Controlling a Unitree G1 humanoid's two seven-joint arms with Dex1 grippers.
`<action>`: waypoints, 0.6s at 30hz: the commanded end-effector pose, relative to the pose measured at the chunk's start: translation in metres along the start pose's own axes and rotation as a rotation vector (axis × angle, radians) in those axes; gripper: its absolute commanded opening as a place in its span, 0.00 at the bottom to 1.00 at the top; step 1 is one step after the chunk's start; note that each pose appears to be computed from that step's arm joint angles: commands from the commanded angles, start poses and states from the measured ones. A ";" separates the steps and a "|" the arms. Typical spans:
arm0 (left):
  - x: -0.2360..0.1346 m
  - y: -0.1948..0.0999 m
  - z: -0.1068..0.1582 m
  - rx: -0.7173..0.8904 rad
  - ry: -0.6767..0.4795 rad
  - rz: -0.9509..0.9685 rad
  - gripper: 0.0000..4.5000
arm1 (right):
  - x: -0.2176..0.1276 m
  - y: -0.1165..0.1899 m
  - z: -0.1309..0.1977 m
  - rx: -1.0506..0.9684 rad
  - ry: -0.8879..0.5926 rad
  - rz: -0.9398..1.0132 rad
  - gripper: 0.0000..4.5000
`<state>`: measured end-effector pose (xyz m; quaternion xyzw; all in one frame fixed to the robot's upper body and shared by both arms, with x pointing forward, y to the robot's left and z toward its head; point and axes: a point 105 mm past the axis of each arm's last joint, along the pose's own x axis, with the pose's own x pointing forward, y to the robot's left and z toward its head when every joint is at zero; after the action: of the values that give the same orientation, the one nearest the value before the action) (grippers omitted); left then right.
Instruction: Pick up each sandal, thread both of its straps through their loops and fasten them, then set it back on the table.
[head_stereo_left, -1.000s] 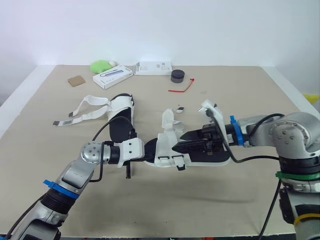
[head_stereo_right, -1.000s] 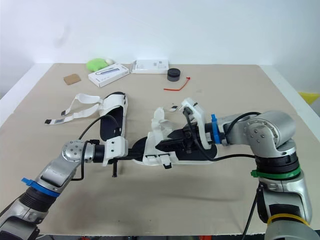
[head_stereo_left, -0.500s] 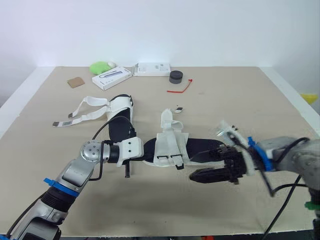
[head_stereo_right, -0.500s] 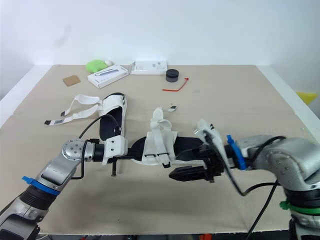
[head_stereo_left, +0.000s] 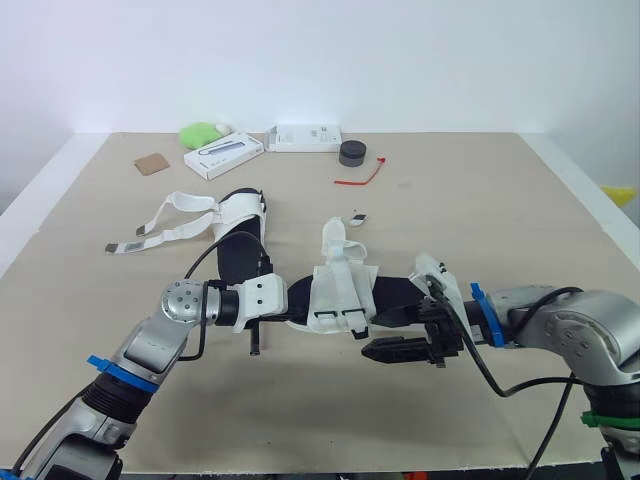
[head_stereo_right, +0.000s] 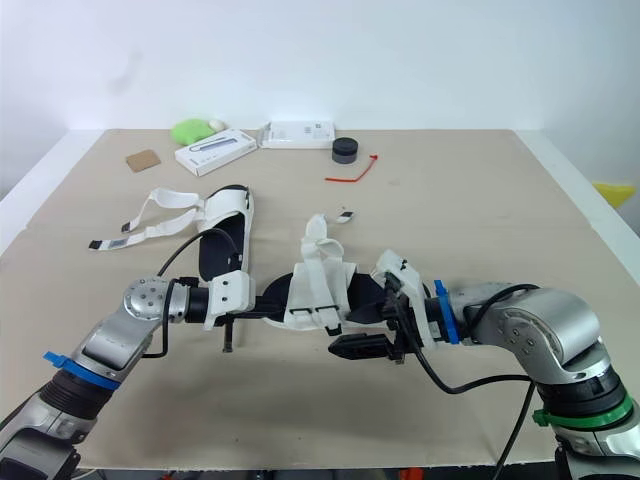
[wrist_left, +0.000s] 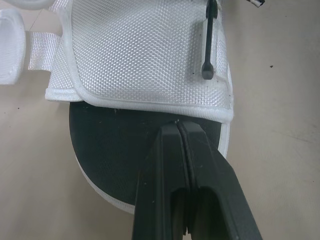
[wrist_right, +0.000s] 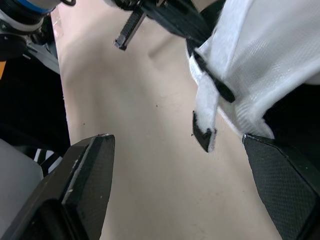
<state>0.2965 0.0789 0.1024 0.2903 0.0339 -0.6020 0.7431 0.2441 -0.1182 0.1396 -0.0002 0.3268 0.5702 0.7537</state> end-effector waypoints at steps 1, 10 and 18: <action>0.000 -0.010 -0.027 -0.064 0.103 -0.021 0.00 | 0.001 0.003 0.011 -0.030 -0.025 0.015 0.98; -0.001 -0.011 -0.027 -0.067 0.105 -0.018 0.00 | 0.010 -0.006 0.020 0.017 -0.044 0.005 0.71; 0.000 -0.012 -0.027 -0.067 0.104 -0.017 0.00 | 0.009 -0.009 0.019 0.021 -0.031 -0.003 0.01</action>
<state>0.2954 0.0786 0.1025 0.2902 0.0321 -0.5967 0.7474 0.2628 -0.1077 0.1378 0.0235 0.3340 0.5564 0.7605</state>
